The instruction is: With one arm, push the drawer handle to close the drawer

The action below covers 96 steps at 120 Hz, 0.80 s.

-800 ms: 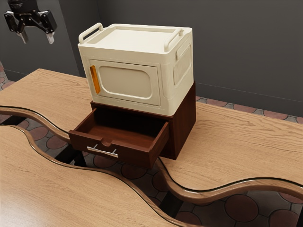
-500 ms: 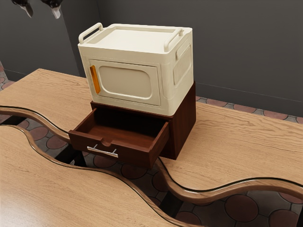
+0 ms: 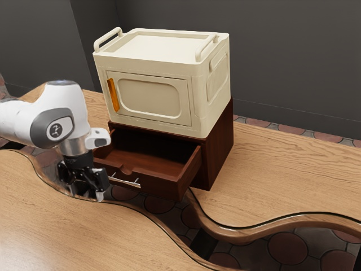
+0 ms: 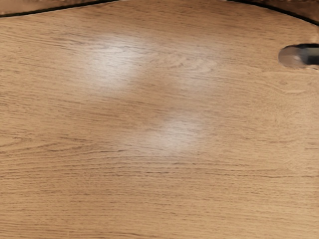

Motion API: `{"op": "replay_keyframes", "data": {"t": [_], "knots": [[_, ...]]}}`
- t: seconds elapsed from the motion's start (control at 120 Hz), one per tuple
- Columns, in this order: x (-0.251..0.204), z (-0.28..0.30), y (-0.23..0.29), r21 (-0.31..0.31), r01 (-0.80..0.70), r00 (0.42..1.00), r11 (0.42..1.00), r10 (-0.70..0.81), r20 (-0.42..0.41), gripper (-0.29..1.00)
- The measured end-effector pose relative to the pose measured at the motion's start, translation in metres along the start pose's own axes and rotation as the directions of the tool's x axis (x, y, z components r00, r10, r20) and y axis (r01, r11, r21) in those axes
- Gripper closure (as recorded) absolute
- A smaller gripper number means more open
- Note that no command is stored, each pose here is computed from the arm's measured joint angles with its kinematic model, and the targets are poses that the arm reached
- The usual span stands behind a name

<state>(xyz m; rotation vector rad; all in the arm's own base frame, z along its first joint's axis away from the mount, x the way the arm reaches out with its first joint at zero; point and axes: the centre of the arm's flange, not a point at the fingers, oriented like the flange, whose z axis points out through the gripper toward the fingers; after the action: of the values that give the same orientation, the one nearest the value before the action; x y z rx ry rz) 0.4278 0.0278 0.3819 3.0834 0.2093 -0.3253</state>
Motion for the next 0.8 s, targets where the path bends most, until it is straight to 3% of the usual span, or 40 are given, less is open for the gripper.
{"op": "replay_keyframes", "data": {"t": [0.2,0.3,0.525,0.683,0.8], "knots": [[-0.009,-0.003,0.062,-0.027,-0.071,0.975,0.997,0.063,-0.213,0.02],[-0.037,0.001,0.063,-0.063,-0.047,0.965,0.997,0.029,-0.262,0.02],[-0.027,0.001,0.087,-0.084,0.005,0.955,0.996,-0.03,-0.296,0.03],[-0.024,-0.001,0.092,-0.102,0.04,0.95,0.994,-0.07,-0.306,0.42],[-0.024,-0.004,0.098,-0.095,0.049,0.945,0.994,-0.077,-0.319,0.61]]}}
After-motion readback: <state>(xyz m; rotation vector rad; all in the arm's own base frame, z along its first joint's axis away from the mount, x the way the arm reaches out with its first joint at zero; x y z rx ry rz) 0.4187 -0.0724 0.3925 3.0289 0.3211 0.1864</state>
